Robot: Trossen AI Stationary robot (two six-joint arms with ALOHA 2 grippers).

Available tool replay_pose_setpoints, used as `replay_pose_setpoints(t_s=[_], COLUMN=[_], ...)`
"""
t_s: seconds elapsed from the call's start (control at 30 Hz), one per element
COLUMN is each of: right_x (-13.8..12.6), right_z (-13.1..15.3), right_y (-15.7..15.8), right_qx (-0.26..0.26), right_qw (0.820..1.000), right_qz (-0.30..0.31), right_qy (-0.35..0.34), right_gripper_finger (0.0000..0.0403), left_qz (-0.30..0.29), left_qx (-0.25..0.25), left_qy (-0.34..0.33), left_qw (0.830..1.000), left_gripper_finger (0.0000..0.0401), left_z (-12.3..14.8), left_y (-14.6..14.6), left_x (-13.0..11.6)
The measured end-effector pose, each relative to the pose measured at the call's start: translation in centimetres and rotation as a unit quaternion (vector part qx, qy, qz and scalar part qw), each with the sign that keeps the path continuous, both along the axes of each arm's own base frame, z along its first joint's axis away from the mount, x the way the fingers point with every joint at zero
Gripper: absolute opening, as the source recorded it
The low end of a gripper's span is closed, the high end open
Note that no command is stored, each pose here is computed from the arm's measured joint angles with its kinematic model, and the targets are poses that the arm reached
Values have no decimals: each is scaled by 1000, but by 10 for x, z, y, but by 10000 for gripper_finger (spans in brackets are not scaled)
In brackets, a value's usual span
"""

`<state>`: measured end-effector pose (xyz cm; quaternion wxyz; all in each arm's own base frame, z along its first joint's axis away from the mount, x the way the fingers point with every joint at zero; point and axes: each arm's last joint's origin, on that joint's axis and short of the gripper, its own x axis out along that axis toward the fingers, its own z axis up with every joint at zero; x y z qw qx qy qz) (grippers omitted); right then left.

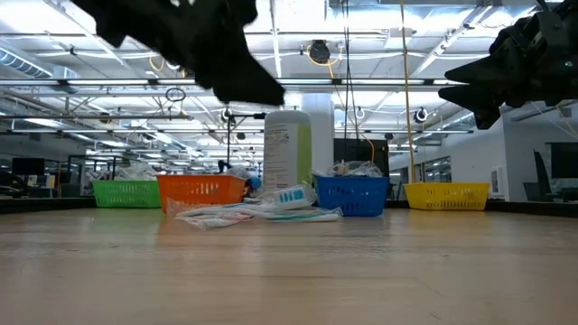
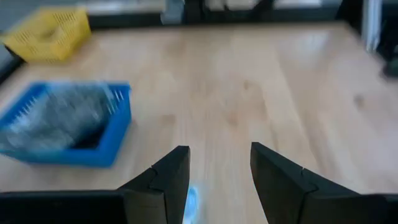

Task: Pick & Place Travel size toiletries
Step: Put the blue toothbrush into the orange bin

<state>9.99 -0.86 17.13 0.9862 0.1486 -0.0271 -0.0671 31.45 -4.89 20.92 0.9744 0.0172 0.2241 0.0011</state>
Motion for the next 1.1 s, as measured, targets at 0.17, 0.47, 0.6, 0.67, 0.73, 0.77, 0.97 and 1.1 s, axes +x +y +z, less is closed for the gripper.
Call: replay_pose_setpoints(t_s=[0.17,0.47,0.6,0.67,0.73,0.77,0.97,1.1], right_x=[0,0,0,0,0,0,0,0], right_z=[0,0,0,0,0,0,0,0], right_y=[0,0,0,0,0,0,0,0], right_qx=[0,0,0,0,0,0,0,0], right_qw=[1000,1000,1000,1000,1000,1000,1000,1000], right_qz=[0,0,0,0,0,0,0,0], right_qy=[0,0,0,0,0,0,0,0], right_gripper_finger=[177,174,177,177,177,176,175,178], left_qz=[4,3,-6,-9,-9,-9,-8,-7], left_qx=[15,8,3,5,5,5,7,9], left_qy=[34,79,91,97,102,102,108,113], left_qw=[999,997,996,995,995,995,994,994], left_gripper_finger=[168,168,168,168,168,168,168,162], left_z=[-35,-79,-88,-91,-92,-92,-93,-94], left_y=[2,17,20,20,20,20,20,20], left_x=[15,28,29,29,29,29,28,27])
